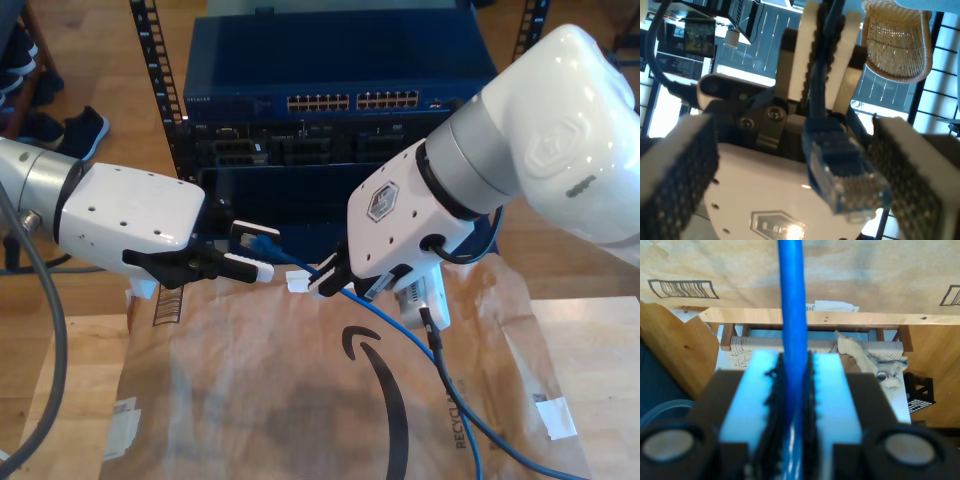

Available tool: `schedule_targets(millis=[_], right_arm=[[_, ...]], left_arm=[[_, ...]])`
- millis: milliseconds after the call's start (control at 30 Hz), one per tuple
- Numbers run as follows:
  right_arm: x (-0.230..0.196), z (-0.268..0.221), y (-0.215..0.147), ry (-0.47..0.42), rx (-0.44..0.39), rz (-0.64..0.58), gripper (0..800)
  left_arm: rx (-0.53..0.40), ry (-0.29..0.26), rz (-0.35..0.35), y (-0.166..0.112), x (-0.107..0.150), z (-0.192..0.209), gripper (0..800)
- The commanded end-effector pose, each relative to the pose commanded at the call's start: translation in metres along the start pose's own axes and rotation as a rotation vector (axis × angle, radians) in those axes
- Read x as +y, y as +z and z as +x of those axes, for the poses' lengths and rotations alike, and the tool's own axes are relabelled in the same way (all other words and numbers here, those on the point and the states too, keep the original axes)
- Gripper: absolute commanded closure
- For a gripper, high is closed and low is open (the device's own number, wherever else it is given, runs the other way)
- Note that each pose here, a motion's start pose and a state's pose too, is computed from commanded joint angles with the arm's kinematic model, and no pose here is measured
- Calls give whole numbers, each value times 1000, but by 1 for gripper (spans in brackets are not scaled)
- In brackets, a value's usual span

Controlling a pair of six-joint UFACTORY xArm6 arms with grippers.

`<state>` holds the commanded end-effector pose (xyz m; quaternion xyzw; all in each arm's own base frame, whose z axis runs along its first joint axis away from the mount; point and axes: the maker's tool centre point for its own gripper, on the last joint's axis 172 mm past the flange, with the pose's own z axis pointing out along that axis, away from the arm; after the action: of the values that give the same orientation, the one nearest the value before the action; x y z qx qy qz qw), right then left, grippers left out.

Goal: Grab the cable and plug it in

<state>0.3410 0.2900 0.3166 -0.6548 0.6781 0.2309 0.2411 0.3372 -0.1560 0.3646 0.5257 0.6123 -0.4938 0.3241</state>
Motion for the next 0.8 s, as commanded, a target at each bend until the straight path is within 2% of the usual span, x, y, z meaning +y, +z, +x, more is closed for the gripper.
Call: schedule_targets(millis=[233, 500, 800], right_arm=[[0, 1, 0, 0, 1, 1, 799], [0, 0, -1, -1, -1, 3, 799], [0, 0, -1, 0, -1, 2, 799]], left_arm=[[-19, -7, -13, -12, -1, -1, 403], [-21, -8, -15, -13, -1, -1, 445], [-25, -18, -18, -13, 2, 1, 537]])
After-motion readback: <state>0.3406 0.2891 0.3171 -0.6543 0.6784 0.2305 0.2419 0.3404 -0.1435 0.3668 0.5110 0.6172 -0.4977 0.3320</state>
